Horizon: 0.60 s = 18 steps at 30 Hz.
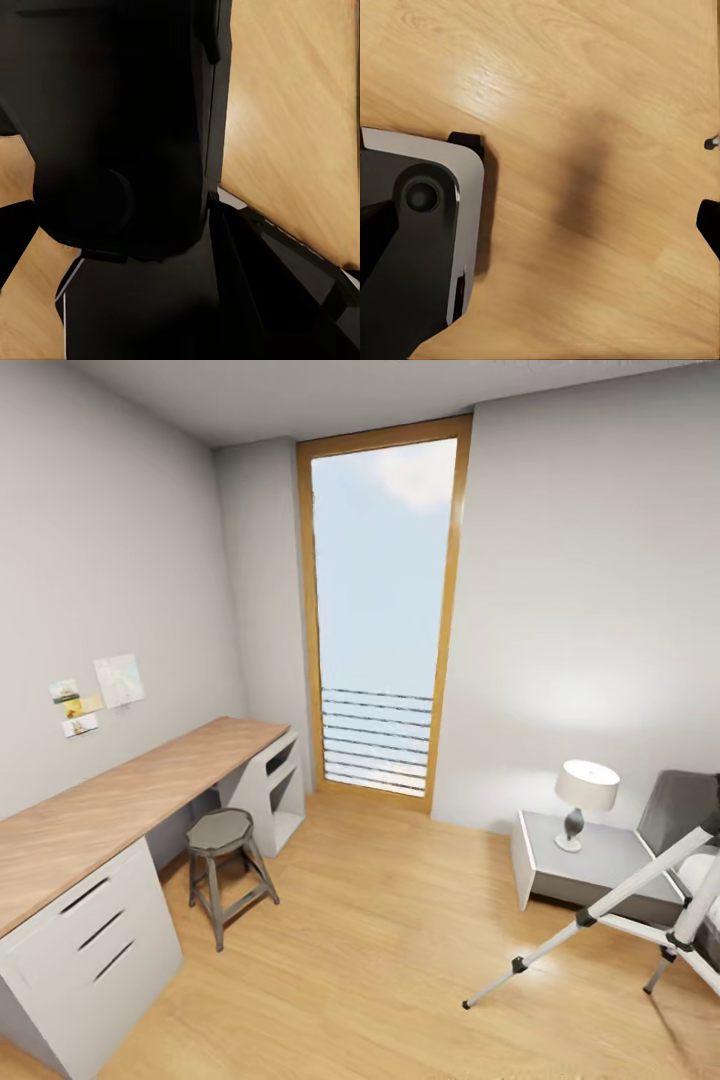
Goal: Attach the digital camera to the camera tripod in the bedroom.
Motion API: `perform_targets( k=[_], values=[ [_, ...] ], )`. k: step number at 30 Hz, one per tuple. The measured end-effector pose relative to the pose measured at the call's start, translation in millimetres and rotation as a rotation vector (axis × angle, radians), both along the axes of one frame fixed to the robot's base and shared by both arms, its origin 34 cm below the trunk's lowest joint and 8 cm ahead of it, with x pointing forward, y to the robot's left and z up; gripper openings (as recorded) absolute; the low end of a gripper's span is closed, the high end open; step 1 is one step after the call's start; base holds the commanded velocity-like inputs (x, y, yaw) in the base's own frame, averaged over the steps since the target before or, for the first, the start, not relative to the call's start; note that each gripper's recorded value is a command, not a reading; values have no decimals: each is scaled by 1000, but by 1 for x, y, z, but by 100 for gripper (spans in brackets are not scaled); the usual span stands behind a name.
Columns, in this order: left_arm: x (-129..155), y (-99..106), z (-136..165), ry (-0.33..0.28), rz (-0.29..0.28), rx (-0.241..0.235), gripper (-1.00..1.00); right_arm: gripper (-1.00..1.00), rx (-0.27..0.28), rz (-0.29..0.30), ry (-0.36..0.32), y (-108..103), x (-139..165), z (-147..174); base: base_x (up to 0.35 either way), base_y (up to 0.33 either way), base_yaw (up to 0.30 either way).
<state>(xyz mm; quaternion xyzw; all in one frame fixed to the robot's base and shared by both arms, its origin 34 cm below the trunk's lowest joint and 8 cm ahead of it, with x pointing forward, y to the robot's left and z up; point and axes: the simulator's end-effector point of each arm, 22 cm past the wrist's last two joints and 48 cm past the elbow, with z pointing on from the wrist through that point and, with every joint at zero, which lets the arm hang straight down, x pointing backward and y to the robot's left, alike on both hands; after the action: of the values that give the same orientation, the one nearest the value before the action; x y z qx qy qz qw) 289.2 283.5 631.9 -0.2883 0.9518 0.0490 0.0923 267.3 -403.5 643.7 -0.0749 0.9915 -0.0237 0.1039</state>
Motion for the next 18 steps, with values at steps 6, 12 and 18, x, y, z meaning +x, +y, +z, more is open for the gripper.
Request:
perform_targets(
  k=[6,12,18],
  values=[
    [1,0,0,-2,-2,0,-100,100,0,0,-2,0,1,0,0,0,-291],
    [1,-1,0,-3,-3,-1,-100,100,-1,-1,-2,-1,1,1,0,0,-292],
    [1,-1,0,-3,-3,-1,-100,100,-1,-1,-1,-1,0,1,0,0,-292]
  ],
)
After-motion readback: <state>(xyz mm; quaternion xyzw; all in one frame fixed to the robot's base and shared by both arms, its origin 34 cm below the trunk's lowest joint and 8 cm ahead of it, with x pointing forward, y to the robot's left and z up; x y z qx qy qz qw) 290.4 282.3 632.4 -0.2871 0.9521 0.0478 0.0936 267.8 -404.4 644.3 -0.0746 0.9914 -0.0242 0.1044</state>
